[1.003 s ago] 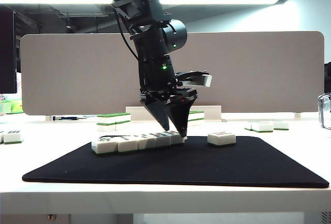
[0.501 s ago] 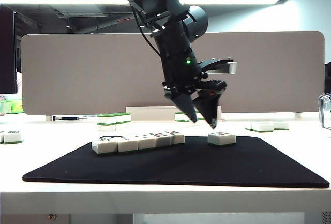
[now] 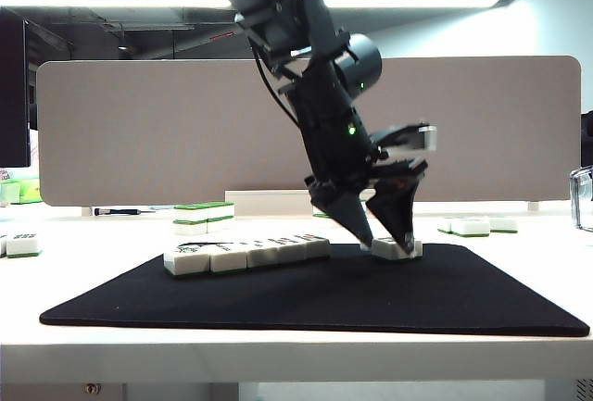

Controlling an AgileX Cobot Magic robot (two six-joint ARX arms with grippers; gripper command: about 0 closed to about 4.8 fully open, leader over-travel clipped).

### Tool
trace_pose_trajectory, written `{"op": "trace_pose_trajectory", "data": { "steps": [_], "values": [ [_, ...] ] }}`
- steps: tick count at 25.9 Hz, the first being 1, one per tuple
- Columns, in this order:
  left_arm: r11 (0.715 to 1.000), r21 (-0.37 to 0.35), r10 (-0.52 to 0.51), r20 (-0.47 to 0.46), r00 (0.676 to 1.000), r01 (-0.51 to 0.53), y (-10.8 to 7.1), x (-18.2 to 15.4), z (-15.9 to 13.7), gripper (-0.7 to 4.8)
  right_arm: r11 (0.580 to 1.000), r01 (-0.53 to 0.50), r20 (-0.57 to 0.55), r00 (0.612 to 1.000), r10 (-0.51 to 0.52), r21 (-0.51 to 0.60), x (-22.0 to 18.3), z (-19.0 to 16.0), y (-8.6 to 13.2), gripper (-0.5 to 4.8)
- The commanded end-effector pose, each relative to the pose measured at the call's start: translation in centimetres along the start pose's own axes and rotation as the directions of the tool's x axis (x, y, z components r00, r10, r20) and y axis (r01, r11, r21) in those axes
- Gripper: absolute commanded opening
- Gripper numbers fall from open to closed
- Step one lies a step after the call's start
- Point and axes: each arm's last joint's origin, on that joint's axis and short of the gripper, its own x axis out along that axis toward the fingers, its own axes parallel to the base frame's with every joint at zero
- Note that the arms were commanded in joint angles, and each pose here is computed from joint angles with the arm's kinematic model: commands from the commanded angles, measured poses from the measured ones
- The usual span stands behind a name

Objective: Align six mahjong tiles in a row on the table.

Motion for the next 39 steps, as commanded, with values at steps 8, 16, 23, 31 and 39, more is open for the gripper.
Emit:
{"op": "trace_pose_trajectory", "data": {
  "steps": [8,16,23,31,39],
  "values": [
    [0.982,-0.189,0.011,0.032,0.999,-0.005,0.0,-0.2,0.4,1.73,1.0,-0.003,0.022,1.0,0.004,-0.013,-0.2,0.0,0.1,-0.01],
    [0.787,-0.606,0.14,-0.006,0.99,-0.115,1.0,-1.0,0.2,1.74,1.0,-0.003,0.022,1.0,0.003,-0.013,-0.2,0.0,0.1,-0.01],
    [0.69,-0.715,0.132,-0.028,0.991,-0.112,0.9,-0.9,0.0,1.85,1.0,-0.003,0.022,1.0,0.004,-0.013,-0.2,0.0,0.1,-0.01],
    [0.691,-0.723,0.052,0.019,0.998,-0.022,0.7,-1.0,0.3,3.33,1.0,-0.003,0.022,1.0,0.004,-0.013,-0.2,0.0,0.1,-0.01],
    [0.802,-0.597,0.05,0.074,0.996,0.004,0.4,-3.2,1.2,3.36,1.0,-0.003,0.022,1.0,0.004,-0.013,-0.2,0.0,0.1,-0.01]
  ]
}}
